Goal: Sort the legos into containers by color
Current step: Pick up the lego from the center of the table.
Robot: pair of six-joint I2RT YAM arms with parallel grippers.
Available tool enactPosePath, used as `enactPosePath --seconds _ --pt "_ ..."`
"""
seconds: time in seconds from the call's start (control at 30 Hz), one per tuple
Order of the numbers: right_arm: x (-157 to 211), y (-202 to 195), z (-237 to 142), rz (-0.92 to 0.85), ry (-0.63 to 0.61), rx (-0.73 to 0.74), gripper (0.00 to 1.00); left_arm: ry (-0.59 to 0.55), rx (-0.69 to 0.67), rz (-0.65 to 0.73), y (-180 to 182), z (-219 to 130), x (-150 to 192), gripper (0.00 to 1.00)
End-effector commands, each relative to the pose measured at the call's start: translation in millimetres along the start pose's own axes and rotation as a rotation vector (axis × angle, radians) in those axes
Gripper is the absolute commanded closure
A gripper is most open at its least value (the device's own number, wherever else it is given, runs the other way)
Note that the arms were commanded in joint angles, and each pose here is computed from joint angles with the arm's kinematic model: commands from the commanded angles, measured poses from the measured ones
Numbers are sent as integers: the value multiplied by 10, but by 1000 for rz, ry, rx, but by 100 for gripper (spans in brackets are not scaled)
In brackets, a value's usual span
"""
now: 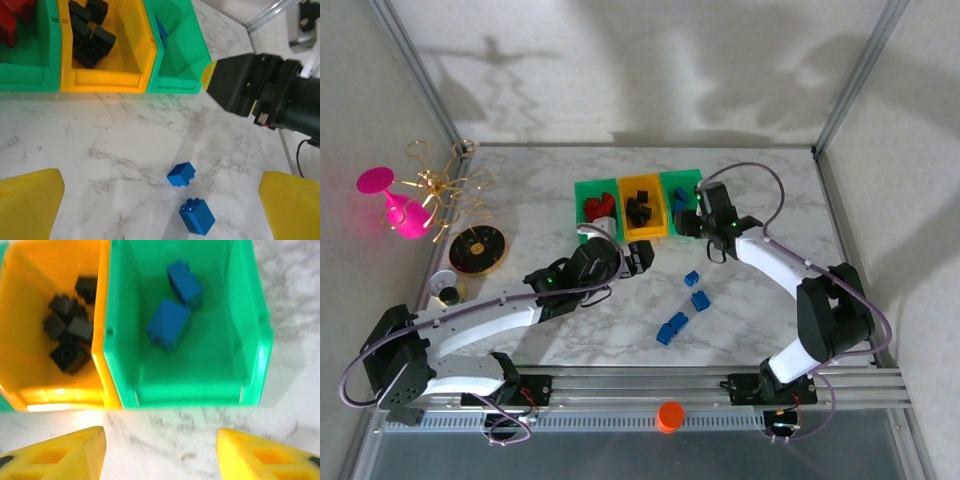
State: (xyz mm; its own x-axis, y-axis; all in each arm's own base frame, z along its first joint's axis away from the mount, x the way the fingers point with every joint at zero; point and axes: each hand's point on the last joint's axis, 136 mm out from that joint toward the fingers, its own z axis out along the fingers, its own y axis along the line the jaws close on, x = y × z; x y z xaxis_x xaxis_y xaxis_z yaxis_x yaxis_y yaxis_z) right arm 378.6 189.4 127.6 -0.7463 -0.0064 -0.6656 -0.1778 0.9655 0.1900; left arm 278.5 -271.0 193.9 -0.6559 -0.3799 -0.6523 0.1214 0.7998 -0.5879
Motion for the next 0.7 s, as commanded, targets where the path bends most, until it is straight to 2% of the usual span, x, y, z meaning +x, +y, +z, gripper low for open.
enactPosePath --seconds 0.0,0.3,0.5,0.67 --pt "273 11 -85 20 40 4 39 -1 9 -31 32 -93 71 0" --pt "856 -6 -93 4 125 44 34 1 13 -84 101 -183 289 0" --pt "1153 63 -33 -22 174 40 29 -4 31 -113 54 -187 339 0" --pt "1332 77 57 -84 208 91 28 12 21 -105 54 -144 411 0"
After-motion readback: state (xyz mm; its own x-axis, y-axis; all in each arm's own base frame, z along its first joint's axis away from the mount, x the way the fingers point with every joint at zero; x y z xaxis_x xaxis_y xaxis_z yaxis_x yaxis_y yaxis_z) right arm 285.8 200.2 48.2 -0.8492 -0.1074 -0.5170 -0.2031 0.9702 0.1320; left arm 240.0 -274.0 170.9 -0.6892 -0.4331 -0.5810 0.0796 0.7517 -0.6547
